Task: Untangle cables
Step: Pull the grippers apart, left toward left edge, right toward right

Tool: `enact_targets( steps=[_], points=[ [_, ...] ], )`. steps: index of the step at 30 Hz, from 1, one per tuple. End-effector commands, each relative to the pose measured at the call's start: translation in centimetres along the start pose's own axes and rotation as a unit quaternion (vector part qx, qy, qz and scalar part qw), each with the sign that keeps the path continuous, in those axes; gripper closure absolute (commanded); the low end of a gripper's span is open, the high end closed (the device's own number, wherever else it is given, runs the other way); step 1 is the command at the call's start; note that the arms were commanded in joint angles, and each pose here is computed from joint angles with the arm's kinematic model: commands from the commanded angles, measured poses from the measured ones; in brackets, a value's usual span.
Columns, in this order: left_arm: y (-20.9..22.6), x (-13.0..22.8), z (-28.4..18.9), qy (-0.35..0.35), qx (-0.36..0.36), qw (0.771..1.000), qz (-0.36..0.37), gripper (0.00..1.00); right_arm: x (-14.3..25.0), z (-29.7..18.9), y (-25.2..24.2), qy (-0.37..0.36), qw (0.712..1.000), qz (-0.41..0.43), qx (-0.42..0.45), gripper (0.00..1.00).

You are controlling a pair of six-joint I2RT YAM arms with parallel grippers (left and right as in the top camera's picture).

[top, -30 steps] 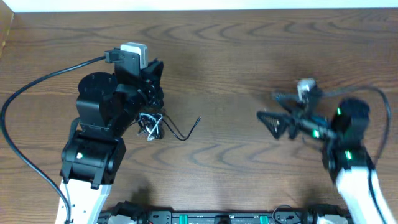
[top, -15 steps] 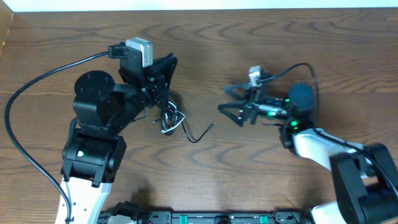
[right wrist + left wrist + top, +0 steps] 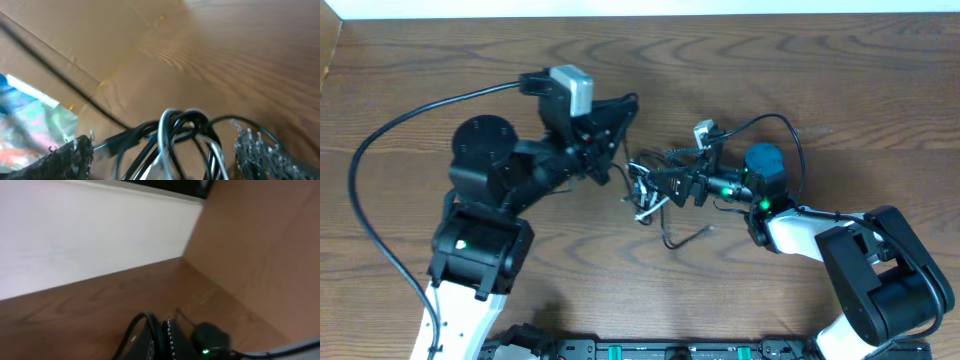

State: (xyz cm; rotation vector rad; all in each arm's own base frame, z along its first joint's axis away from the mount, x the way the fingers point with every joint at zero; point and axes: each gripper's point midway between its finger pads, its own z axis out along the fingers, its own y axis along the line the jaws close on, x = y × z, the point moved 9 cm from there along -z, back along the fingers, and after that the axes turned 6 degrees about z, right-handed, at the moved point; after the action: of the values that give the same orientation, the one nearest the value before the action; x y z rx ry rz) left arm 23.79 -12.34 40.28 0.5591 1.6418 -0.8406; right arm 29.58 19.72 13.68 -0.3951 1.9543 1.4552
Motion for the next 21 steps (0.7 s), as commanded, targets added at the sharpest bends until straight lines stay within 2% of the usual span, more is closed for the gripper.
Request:
enact_targets(
  steps=[1,5,8,9,11,12,16,18,21],
  points=[
    [-0.7,0.0,1.1,-0.001,0.026,1.0,0.004,0.93,0.6,0.3,-0.6,0.011,1.0,-0.013,0.023,0.17],
    [-0.5,0.4,1.9,0.004,0.031,1.0,0.001,0.93,1.8,0.2,-1.3,0.043,0.998,0.0,0.045,0.33],
    [-0.3,0.6,2.2,0.009,0.03,1.0,-0.001,0.92,2.5,0.0,-1.9,0.059,0.996,0.008,0.063,0.59],
    [-0.3,0.6,2.2,0.009,0.03,1.0,-0.002,0.93,2.6,-0.3,-2.6,0.059,0.994,0.018,0.09,0.77],
    [-0.3,0.6,2.2,0.009,0.03,1.0,-0.002,0.92,2.8,-0.7,-3.5,0.056,0.99,0.034,0.129,0.95],
    [-0.3,0.7,2.2,0.011,0.03,1.0,0.0,0.92,2.8,-1.2,-4.2,0.054,0.986,0.045,0.152,0.99],
    [0.0,1.4,2.2,0.032,0.015,0.999,0.01,0.93,2.1,-3.0,-5.9,0.035,0.979,0.081,0.185,0.99],
    [0.7,2.2,2.2,0.053,-0.02,0.998,0.001,0.93,1.4,-4.3,-6.7,0.018,0.976,0.113,0.188,0.99],
    [2.1,4.0,1.7,0.102,-0.102,0.989,-0.021,0.92,-0.2,-6.3,-7.3,-0.004,0.98,0.136,0.146,0.99]
  ],
)
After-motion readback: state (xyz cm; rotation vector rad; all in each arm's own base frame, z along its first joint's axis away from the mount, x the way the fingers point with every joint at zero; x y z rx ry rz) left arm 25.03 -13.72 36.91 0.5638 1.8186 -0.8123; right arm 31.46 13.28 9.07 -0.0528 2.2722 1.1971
